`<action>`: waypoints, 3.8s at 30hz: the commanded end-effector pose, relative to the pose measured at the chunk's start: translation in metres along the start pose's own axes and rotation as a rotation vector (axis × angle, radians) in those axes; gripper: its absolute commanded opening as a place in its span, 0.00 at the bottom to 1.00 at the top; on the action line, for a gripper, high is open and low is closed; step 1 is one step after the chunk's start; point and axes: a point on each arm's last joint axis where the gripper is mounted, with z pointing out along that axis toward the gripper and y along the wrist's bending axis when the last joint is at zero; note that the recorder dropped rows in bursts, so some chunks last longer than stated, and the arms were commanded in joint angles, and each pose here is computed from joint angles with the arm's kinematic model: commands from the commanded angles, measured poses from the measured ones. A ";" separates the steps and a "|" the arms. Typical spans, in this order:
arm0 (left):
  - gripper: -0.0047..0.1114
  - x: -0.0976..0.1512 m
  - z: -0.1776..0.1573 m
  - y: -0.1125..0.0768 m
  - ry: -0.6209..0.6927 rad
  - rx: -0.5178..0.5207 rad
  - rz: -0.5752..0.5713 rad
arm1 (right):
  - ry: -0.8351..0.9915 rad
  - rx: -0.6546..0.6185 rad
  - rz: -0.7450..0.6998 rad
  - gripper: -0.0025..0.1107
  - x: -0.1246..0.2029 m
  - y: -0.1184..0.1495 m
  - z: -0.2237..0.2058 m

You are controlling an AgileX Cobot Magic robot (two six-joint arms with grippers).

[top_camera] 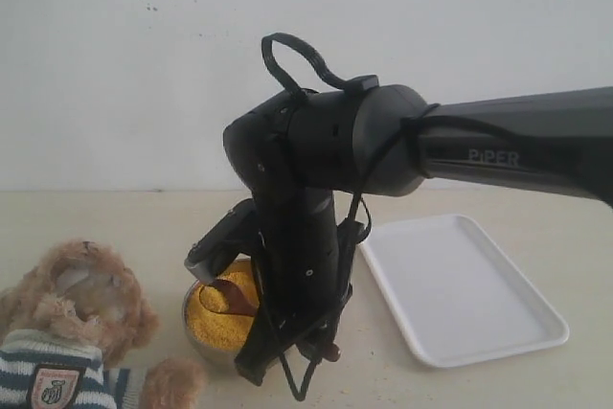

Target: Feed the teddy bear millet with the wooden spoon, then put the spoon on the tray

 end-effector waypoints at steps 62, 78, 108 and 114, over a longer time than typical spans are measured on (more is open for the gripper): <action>0.07 0.000 -0.001 -0.003 -0.010 0.028 0.002 | -0.349 0.019 -0.212 0.05 0.028 0.076 -0.099; 0.07 0.000 -0.001 -0.003 -0.010 0.028 0.002 | -0.326 0.166 -0.321 0.05 0.022 0.083 -0.093; 0.07 0.000 -0.001 -0.003 -0.010 0.028 0.002 | -0.169 0.491 -0.523 0.05 0.013 0.109 -0.072; 0.07 0.000 -0.001 -0.003 -0.010 0.028 0.002 | -0.164 0.583 -0.549 0.05 0.012 0.113 -0.077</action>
